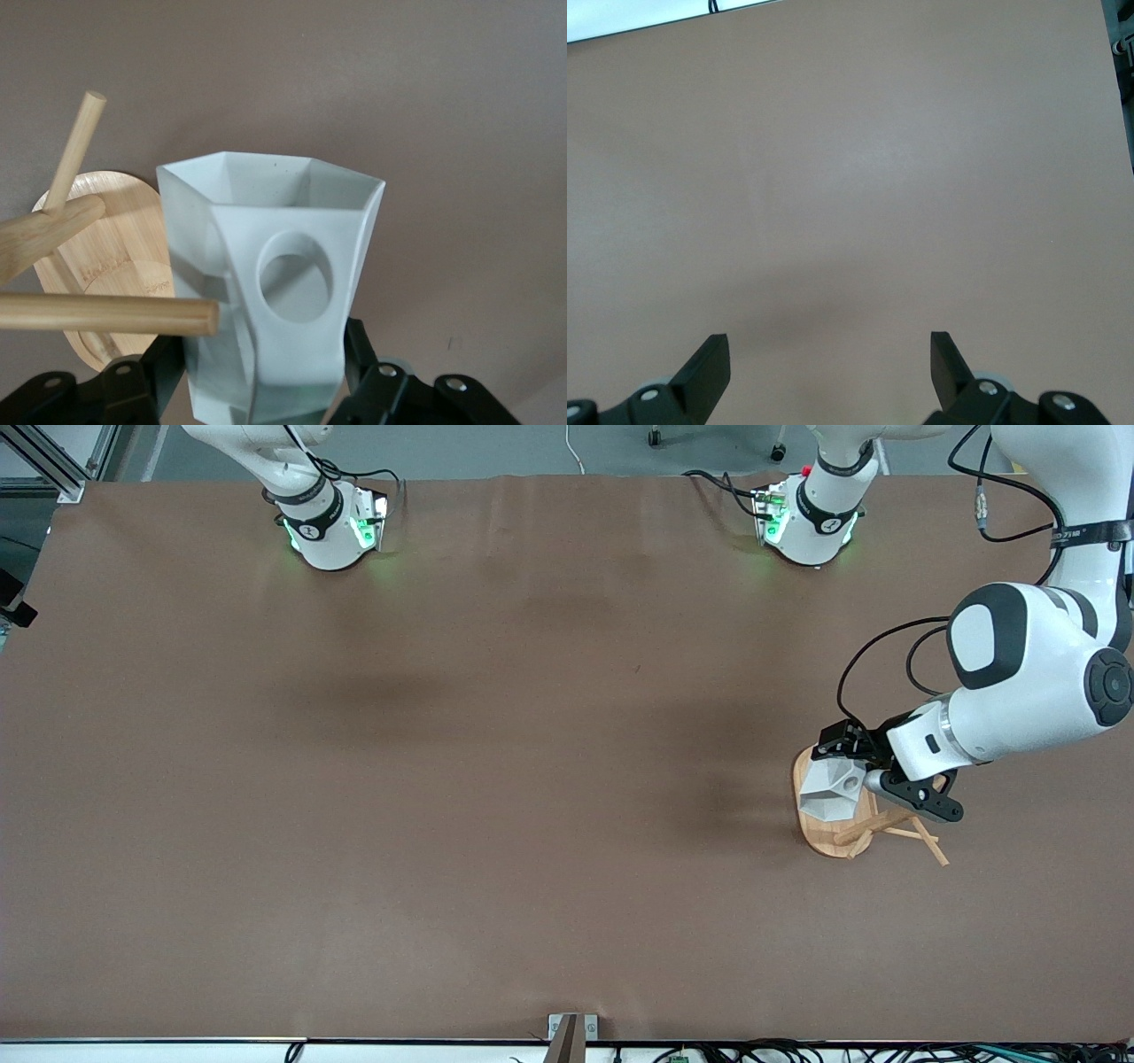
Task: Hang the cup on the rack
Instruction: 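Lower the cup's handle hole onto a rack peg with the left gripper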
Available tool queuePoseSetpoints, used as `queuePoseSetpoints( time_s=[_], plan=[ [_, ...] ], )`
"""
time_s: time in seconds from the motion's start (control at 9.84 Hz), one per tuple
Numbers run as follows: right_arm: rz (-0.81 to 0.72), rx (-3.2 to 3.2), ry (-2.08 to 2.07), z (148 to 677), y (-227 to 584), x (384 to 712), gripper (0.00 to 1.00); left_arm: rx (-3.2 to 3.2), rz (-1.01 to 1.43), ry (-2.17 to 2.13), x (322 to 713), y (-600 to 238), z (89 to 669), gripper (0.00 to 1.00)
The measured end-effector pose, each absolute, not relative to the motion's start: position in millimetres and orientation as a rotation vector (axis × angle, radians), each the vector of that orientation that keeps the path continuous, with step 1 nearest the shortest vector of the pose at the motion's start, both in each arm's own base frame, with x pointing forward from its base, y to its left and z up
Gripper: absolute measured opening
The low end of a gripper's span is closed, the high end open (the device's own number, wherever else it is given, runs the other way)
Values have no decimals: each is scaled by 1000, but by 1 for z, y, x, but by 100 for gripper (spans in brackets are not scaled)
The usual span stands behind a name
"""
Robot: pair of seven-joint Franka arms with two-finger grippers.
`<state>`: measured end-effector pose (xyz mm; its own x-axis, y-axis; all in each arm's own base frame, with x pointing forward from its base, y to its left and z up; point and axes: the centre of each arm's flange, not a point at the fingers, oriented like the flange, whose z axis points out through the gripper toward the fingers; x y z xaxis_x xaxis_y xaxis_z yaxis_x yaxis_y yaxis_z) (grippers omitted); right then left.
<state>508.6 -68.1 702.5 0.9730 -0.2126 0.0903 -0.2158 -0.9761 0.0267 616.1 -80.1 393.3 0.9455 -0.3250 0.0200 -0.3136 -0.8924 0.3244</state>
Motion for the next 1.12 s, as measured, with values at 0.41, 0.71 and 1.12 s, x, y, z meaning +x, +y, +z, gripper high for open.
queuePoseSetpoints(
  time_s=[0.41,0.71,1.12],
  plan=[
    [135,3084,-336,703,-68,509,100,2775,-46,-450,617,-74,392,76],
    [135,3084,-337,702,-68,509,100,2779,-37,-443,620,-73,388,76],
    [134,3084,-338,702,-68,509,100,2787,-31,-428,621,-62,386,76]
  ],
)
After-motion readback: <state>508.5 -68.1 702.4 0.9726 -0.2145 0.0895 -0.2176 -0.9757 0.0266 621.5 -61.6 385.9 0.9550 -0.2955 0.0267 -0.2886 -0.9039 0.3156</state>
